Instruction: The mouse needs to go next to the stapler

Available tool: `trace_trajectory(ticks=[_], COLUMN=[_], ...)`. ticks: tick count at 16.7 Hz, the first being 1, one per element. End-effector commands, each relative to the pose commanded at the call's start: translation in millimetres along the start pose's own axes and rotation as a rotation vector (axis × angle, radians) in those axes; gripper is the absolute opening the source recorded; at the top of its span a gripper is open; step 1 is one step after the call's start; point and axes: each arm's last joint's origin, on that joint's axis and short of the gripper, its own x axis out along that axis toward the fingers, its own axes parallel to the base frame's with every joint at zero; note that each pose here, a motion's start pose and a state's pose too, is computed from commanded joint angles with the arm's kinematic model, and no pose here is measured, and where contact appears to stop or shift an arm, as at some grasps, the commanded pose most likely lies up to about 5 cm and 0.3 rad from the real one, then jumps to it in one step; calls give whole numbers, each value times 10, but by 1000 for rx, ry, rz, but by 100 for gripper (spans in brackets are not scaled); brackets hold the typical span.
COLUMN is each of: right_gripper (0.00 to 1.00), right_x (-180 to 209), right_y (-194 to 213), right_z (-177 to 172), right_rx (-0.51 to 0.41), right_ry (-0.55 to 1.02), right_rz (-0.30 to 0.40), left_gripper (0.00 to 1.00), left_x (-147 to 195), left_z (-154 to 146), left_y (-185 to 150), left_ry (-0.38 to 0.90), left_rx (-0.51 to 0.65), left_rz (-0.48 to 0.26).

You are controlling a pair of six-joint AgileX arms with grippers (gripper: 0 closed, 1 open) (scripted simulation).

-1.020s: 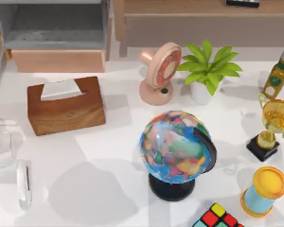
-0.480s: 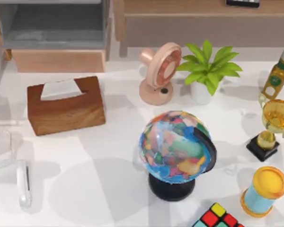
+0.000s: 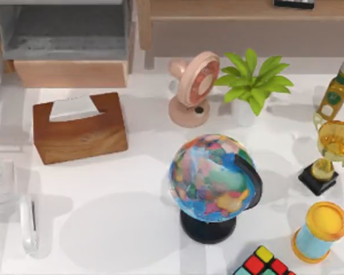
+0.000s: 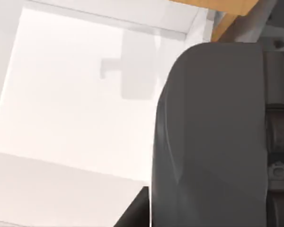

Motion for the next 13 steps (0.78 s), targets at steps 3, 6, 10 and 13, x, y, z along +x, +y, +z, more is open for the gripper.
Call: trace_trajectory(ticks=[3,6,10,13], right_gripper=[100,100,100,100], right_x=[0,0,0,0], right_y=[0,0,0,0], right_z=[0,0,0,0], right_rx=[0,0,0,0], right_ry=[0,0,0,0], right_rz=[0,0,0,0], left_gripper=[0,0,0,0], left_x=[-99,-94,141,263], left_z=[-182,-462,-1092,-1747], left_y=[-506,-798,-1033,-1270], left_ry=[0,40,179,281], left_rx=[57,49,-11,15], left_rz=[-74,-101,-65,-41])
